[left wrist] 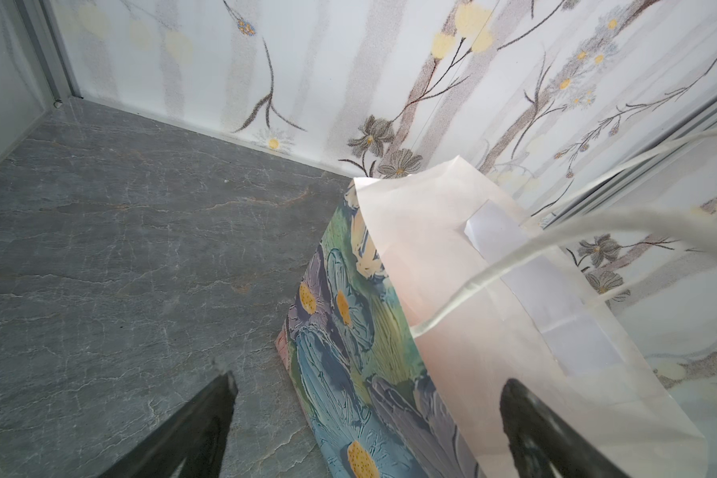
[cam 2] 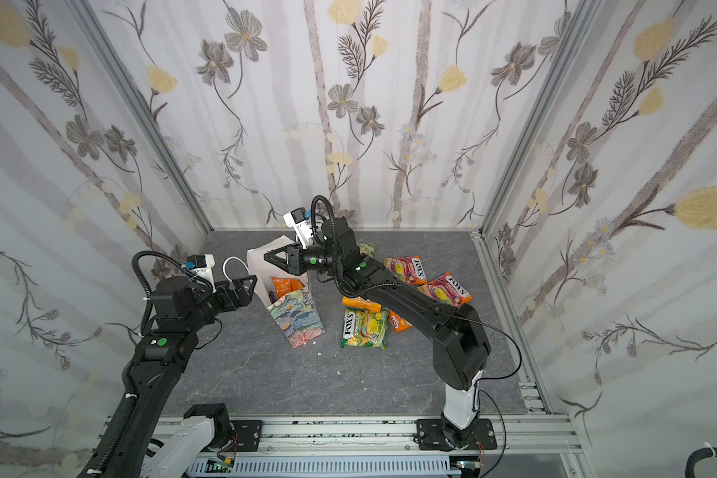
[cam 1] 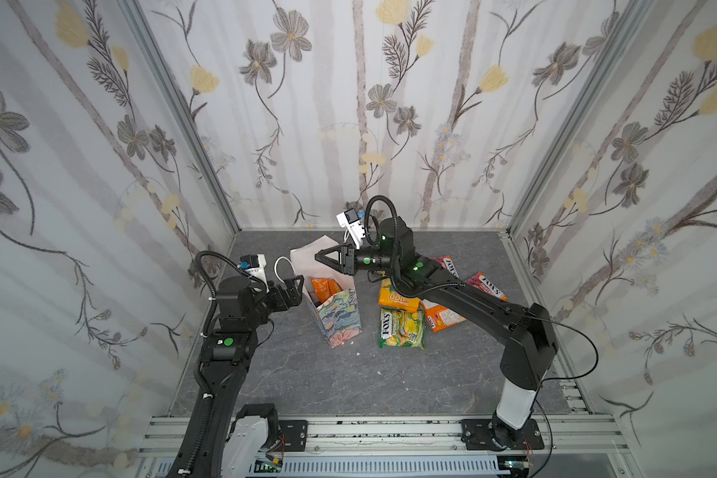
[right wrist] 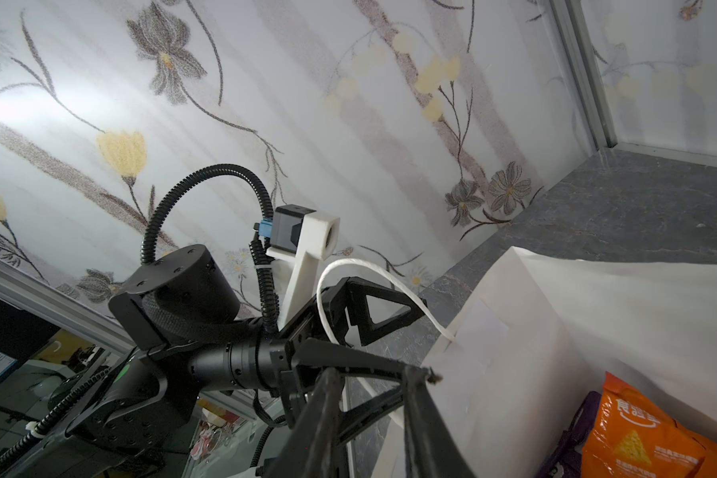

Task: Place the snacks into the paper bag
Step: 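Lower the orange chip bag into the paper bag and open the right gripper, then withdraw the right gripper from the bag toward the green Fox's Spring Tea packet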

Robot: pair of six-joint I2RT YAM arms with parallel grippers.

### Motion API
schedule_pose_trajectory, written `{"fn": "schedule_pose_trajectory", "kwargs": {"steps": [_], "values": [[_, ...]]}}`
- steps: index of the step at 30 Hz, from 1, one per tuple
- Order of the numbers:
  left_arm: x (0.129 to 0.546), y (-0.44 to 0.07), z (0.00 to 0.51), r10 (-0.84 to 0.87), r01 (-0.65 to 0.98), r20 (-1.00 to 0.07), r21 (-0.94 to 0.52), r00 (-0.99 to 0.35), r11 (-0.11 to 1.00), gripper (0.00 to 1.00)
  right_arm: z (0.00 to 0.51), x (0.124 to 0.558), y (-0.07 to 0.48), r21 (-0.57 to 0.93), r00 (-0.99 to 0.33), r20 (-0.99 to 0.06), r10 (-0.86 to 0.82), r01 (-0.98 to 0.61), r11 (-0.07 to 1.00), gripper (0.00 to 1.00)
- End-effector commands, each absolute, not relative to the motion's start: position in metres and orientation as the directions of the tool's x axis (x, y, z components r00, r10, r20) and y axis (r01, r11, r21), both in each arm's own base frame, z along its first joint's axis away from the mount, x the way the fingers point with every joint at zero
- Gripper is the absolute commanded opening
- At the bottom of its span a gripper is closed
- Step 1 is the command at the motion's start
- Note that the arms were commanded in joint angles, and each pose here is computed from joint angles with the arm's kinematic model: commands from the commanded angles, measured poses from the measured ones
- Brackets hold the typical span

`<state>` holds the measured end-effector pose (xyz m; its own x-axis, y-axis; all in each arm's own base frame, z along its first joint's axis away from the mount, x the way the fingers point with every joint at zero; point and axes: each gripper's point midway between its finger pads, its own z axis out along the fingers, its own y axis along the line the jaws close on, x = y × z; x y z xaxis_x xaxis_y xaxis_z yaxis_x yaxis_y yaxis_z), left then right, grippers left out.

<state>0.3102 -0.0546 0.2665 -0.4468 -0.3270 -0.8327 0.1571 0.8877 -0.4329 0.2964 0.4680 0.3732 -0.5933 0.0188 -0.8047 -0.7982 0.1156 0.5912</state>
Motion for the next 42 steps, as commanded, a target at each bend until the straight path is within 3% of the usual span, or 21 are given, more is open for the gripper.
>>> {"fn": "schedule_pose_trajectory", "kwargs": {"steps": [1,10,23,29,36,42], "values": [[0.310,-0.056,0.270,-0.330,0.170,-0.837,-0.437,-0.437,0.883,1.00,0.386,0.283,0.468,0.548,-0.548,-0.836,0.039,-0.828,0.116,0.28],[0.308,-0.061,0.273,-0.328,0.199,-0.840,-0.444,-0.433,0.874,1.00,0.383,0.258,0.427,0.524,-0.513,-0.851,0.115,-0.809,0.265,0.29],[0.309,-0.052,0.272,-0.336,0.147,-0.843,-0.429,-0.420,0.891,1.00,0.296,0.227,0.316,0.602,-0.596,-0.770,0.226,-0.564,0.565,0.31],[0.304,-0.046,0.270,-0.330,0.118,-0.851,-0.408,-0.409,0.906,1.00,0.250,0.224,0.278,0.561,-0.608,-0.766,0.210,-0.472,0.680,0.34],[0.295,-0.038,0.255,-0.324,0.061,-0.841,-0.386,-0.434,0.920,1.00,0.200,0.221,0.258,0.548,-0.665,-0.730,0.159,-0.430,0.717,0.40],[0.297,-0.035,0.259,-0.334,0.050,-0.847,-0.387,-0.414,0.921,1.00,0.161,0.218,0.234,0.582,-0.700,-0.685,0.201,-0.361,0.728,0.50]]}}
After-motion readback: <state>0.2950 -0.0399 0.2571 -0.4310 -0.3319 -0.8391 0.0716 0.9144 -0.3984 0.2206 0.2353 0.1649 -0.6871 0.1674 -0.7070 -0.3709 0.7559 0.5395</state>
